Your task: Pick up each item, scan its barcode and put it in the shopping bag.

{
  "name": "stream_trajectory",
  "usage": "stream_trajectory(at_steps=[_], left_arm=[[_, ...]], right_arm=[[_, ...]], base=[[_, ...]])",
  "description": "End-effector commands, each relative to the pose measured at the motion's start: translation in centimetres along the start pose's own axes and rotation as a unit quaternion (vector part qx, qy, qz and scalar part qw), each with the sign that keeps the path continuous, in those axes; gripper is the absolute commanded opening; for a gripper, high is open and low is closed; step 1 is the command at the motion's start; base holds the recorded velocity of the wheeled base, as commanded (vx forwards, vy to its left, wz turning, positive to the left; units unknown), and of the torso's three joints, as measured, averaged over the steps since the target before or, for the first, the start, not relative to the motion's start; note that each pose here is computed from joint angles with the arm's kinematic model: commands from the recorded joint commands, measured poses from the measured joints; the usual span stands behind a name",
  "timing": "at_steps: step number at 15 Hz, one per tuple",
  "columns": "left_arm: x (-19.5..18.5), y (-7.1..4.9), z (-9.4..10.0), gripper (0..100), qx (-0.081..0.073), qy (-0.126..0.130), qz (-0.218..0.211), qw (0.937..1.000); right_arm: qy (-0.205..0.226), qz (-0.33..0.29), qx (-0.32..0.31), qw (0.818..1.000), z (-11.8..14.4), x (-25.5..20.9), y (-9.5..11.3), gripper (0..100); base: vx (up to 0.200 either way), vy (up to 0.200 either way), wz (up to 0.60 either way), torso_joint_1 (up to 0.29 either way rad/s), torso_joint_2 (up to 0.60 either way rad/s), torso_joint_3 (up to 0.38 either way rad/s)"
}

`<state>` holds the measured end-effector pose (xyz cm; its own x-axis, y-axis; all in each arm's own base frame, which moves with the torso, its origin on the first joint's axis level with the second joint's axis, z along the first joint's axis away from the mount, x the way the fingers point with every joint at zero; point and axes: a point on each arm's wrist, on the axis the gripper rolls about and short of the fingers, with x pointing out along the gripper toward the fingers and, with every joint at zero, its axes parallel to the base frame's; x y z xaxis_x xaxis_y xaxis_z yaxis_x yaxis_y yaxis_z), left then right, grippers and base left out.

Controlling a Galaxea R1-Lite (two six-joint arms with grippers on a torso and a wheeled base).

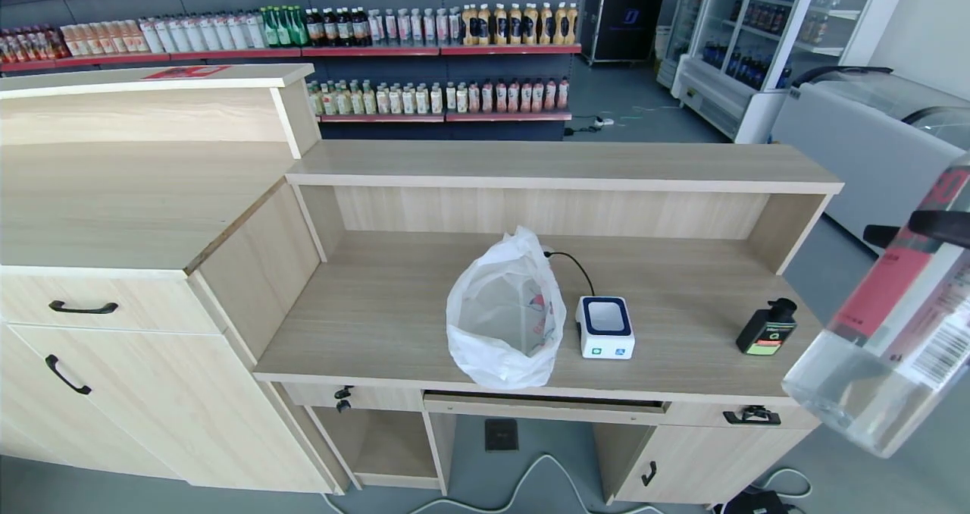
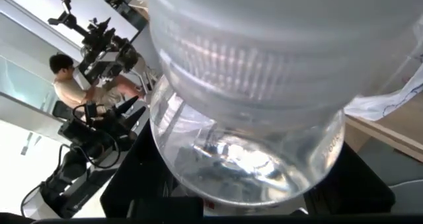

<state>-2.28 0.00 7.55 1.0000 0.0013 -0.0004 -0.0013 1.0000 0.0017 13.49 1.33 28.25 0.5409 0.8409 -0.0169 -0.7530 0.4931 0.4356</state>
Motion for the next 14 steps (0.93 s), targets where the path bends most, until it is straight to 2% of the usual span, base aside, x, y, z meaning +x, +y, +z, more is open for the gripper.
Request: stream_trajectory(at_steps=[1, 4, 8, 11, 14], left_arm=[[0.0, 0.0, 0.0, 100, 0.0, 0.0, 0.0, 1.0], [0.0, 0.0, 0.0, 100, 0.0, 0.0, 0.0, 1.0], [0.0, 0.0, 0.0, 100, 0.0, 0.0, 0.0, 1.0], [0.0, 0.0, 0.0, 100, 0.0, 0.0, 0.0, 1.0], [0.0, 0.0, 0.0, 100, 0.0, 0.0, 0.0, 1.0]], right_arm=[[0.003, 0.013, -0.006, 1.0, -1.2, -0.5, 1.1, 0], [0.0, 0.023, -0.019, 1.0, -2.1, -1.2, 2.3, 0], [-0.001, 0.015, -0.016, 1.0, -2.3, -1.6, 2.8, 0], [-0.016, -0.043, -0.008, 0.999, -2.3, -0.6, 2.0, 0], [-0.016, -0.057, -0.005, 0.998, -2.2, 0.3, 1.8, 0]], base=[[0.0, 0.0, 0.0, 0.0, 0.0, 0.0], [0.0, 0.0, 0.0, 0.0, 0.0, 0.0], [0.0, 0.0, 0.0, 0.0, 0.0, 0.0], [0.0, 0.0, 0.0, 0.0, 0.0, 0.0], [0.0, 0.0, 0.0, 0.0, 0.0, 0.0]])
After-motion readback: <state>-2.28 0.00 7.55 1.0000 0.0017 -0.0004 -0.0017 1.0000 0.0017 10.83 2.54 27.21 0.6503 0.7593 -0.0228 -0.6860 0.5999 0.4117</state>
